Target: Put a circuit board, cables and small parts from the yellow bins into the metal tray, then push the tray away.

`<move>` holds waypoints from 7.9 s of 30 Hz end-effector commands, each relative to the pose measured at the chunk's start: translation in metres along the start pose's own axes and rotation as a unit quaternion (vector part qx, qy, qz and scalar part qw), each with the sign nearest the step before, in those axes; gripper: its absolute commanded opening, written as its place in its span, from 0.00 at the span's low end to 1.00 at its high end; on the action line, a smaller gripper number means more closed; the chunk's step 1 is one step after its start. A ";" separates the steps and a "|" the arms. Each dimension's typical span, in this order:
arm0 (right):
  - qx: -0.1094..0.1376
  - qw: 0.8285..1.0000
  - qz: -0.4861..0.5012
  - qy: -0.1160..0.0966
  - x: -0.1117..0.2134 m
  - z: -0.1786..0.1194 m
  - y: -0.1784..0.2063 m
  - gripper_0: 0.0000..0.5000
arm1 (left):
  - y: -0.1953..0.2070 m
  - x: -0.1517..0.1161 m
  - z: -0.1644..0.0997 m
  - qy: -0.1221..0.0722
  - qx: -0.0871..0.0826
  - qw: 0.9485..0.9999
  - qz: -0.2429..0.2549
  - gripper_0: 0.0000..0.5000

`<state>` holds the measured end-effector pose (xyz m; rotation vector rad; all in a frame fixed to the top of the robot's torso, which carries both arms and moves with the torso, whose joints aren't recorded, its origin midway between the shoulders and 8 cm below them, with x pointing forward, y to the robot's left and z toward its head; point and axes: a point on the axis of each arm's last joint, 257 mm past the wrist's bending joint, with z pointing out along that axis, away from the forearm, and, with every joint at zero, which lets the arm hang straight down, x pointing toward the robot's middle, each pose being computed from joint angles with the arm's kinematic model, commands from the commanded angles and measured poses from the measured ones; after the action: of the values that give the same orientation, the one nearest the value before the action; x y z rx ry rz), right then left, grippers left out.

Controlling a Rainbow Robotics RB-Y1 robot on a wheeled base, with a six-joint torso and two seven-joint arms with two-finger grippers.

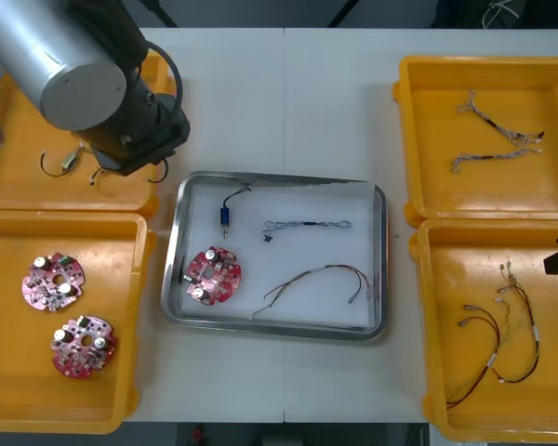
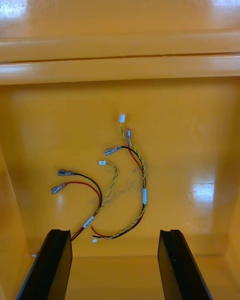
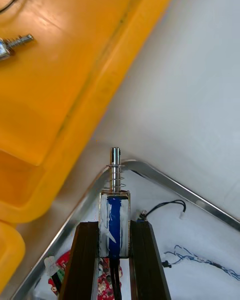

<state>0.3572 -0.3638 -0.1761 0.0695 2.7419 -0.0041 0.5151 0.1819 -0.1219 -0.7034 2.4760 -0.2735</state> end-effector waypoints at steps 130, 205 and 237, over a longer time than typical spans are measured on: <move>-0.052 0.919 -0.390 -0.015 -0.023 -0.019 0.208 1.00 | 0.196 -0.050 -0.098 0.029 -0.107 0.988 0.109 1.00; -0.045 0.713 -0.700 -0.029 0.113 0.121 0.384 0.00 | 0.254 0.001 -0.061 0.072 -0.059 0.959 0.266 1.00; 0.070 0.688 -0.710 -0.133 -0.023 0.088 0.362 0.00 | 0.254 0.001 -0.061 0.072 -0.059 0.959 0.266 1.00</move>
<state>0.4109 -0.0058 -0.2732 -1.8025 1.8812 -0.5133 0.3798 0.3855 -0.1574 -0.0635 2.7036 -0.0560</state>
